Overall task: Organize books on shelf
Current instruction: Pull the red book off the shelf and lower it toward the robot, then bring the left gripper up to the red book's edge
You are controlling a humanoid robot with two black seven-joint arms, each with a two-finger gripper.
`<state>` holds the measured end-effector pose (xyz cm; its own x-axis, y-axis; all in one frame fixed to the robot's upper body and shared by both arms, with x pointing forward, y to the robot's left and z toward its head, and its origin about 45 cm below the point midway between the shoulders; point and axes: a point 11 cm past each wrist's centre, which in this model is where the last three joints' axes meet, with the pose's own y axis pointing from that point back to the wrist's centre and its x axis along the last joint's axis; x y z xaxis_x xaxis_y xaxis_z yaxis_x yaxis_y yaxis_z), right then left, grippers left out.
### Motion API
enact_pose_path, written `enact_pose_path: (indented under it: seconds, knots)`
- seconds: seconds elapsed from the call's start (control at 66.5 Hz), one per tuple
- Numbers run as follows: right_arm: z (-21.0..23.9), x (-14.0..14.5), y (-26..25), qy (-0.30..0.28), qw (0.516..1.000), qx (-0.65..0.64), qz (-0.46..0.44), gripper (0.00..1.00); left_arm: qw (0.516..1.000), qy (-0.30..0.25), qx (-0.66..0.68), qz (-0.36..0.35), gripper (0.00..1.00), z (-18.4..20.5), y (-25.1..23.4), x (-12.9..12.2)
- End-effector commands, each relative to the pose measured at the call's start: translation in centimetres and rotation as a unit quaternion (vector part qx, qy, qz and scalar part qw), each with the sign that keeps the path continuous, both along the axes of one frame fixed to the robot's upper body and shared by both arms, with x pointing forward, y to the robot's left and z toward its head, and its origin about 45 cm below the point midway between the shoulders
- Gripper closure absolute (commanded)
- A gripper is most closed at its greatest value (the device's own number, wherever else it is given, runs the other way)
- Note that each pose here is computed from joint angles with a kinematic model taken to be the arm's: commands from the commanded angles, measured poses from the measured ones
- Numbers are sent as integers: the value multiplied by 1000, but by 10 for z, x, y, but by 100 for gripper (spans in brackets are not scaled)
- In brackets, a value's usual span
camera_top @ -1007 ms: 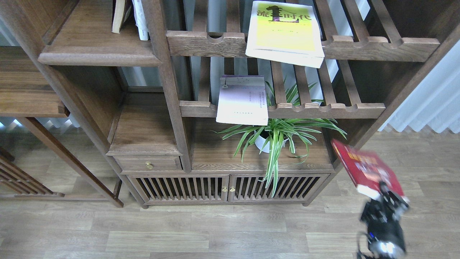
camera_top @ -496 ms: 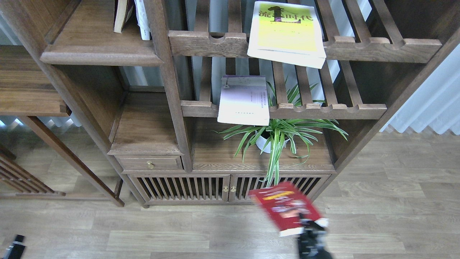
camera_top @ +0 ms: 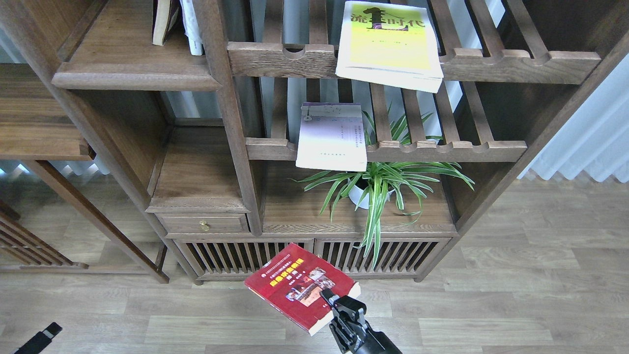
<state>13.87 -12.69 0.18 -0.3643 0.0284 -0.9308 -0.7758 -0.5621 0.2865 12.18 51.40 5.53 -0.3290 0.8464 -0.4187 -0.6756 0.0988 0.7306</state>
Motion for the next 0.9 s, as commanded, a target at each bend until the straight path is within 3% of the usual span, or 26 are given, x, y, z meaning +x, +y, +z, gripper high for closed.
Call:
enact_pose_path:
  seconds: [0.0,0.12,0.391,0.556,0.691,0.706,0.781,0.887]
  knots:
    - [2,5,1,-10,1000,-4,7,95,1000,-17,1,-8,0,10,2,25]
    - [5,13,1,-19,1000,-6,9,95,999,-29,10,-9,0,14,6,39]
    - [15,36,1,-64,997,-26,39,95,995,18,8,-95,0,9,-15,53]
    - [18,36,-4,-98,990,-64,82,95,995,17,-27,-90,0,-4,-36,42]
    - [31,45,-7,-128,985,-70,88,95,989,-50,-132,-52,0,-2,-98,76]
    - [48,51,1,-147,985,-44,74,95,972,-82,-214,-45,0,5,-145,88]
    - [61,58,8,-155,987,-16,34,95,927,-155,-340,-14,0,25,-206,98]
    - [66,49,14,-155,988,0,14,95,847,-225,-479,51,5,50,-248,96]
